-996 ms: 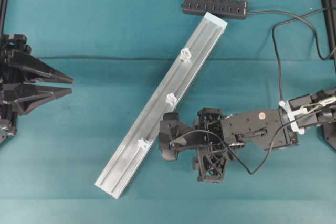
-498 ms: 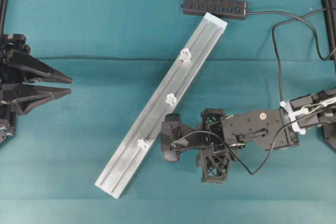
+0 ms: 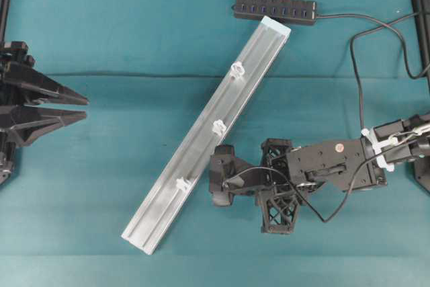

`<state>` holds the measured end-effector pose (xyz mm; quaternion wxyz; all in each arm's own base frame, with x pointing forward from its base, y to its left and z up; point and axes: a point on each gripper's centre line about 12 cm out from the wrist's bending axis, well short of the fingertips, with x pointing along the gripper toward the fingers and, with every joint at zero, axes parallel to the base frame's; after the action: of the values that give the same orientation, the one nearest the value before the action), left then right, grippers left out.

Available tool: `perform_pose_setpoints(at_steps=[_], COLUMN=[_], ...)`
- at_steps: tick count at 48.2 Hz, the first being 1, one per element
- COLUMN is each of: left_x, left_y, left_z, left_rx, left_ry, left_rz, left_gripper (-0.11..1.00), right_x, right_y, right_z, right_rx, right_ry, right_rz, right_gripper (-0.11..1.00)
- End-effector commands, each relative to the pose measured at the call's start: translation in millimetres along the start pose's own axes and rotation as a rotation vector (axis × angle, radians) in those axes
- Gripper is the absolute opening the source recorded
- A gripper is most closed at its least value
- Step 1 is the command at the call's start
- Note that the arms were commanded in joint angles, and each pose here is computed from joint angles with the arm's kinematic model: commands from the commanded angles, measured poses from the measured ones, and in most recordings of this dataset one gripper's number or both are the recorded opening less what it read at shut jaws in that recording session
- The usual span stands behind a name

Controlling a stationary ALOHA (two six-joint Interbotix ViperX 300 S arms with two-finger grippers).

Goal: Pass the USB cable through three rings with both arms.
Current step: 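Lift the cable and carry it to the rail's upper end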

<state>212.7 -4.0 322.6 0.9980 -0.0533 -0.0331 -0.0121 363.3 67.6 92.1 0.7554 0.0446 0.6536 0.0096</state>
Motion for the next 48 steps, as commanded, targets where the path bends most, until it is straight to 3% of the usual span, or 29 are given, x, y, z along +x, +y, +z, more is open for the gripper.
perform_pose_setpoints(at_steps=[1,19,33,41,48], left_x=[2,2,2,2,2], left_y=[-1,-1,-4,-4,-4], left_z=[7,5,6,6,6], left_rx=[0.002,-0.002,-0.012,-0.010,-0.012], left_ry=[-0.018,-0.005,-0.002,-0.002,-0.002], left_rz=[-0.002,-0.001,-0.014,-0.014,-0.014], left_gripper=[0.40,0.40,0.40,0.40,0.40], right_x=[8,-9,-62,-97,-134], right_y=[0,2,2,-10,-41], right_z=[-6,2,11,15,7], right_rx=[0.007,-0.030,-0.084,-0.121,-0.161], right_ry=[0.027,0.013,0.012,-0.020,0.008], right_rz=[-0.005,0.001,0.008,0.005,-0.083], right_gripper=[0.08,0.08,0.08,0.08,0.08])
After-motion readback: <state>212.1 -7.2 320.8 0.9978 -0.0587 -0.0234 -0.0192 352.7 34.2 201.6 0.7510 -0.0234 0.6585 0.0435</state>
